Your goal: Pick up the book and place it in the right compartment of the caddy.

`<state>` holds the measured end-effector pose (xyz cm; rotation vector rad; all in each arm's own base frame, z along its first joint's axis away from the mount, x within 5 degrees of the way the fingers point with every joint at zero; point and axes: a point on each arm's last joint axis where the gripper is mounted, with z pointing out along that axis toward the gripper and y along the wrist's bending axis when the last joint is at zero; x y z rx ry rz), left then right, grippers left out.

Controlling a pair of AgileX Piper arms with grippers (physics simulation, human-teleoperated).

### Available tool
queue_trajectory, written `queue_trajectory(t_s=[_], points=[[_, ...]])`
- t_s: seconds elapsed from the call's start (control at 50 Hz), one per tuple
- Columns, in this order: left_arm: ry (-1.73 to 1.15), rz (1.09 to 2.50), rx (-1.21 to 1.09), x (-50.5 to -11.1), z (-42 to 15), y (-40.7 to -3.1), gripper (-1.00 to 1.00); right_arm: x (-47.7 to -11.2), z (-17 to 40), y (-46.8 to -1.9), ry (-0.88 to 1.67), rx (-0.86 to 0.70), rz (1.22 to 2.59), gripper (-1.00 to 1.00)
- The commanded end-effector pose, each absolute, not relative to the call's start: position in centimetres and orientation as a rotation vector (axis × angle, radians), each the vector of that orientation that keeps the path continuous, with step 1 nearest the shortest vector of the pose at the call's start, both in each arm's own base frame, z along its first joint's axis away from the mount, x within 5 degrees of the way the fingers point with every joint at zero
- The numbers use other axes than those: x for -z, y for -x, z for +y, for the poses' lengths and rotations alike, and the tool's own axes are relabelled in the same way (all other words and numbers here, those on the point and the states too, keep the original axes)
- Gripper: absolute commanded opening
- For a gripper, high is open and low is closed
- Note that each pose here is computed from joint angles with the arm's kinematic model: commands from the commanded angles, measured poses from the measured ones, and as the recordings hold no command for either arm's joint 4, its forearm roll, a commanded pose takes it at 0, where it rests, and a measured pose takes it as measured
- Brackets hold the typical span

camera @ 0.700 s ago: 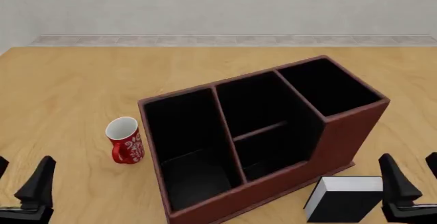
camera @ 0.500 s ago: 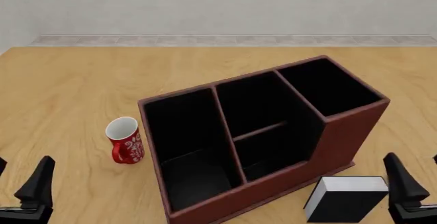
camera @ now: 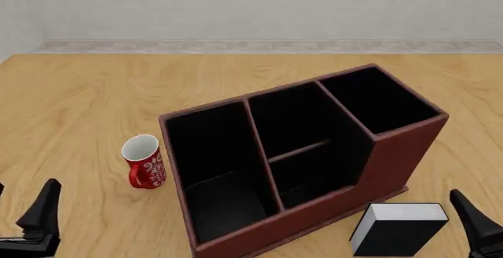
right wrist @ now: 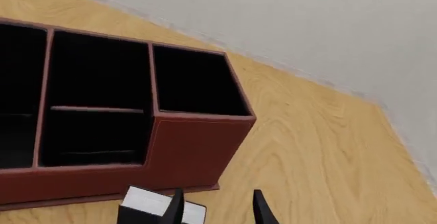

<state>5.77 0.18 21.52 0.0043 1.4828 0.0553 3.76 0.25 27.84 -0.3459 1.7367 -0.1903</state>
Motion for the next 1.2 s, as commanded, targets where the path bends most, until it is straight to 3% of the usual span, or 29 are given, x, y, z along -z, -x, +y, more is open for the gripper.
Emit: queue_trajectory(t_s=[0.02,0.24,0.38,0.68,1.2], points=[[0.004,1.480,-0.079,-21.6,0.3,-5.8,1.00,-29.3,0.2,-3.3,0.504,0.245,1.894,1.00],[-0.001,1.481,-0.072,-21.5,0.3,-5.9,1.00,-30.3,0.1,-2.0,0.571,0.311,1.956,1.00],[-0.012,1.479,-0.070,-21.6,0.2,-5.9,1.00,-28.7,0.1,-1.9,0.681,0.297,2.044,1.00],[-0.017,1.475,-0.076,-21.6,0.2,-5.9,1.00,-27.4,-0.1,-1.7,0.864,0.435,2.163,1.00],[-0.024,1.477,-0.074,-21.7,0.2,-6.3,1.00,-28.7,-0.1,-1.1,1.163,0.558,2.075,1.00]])
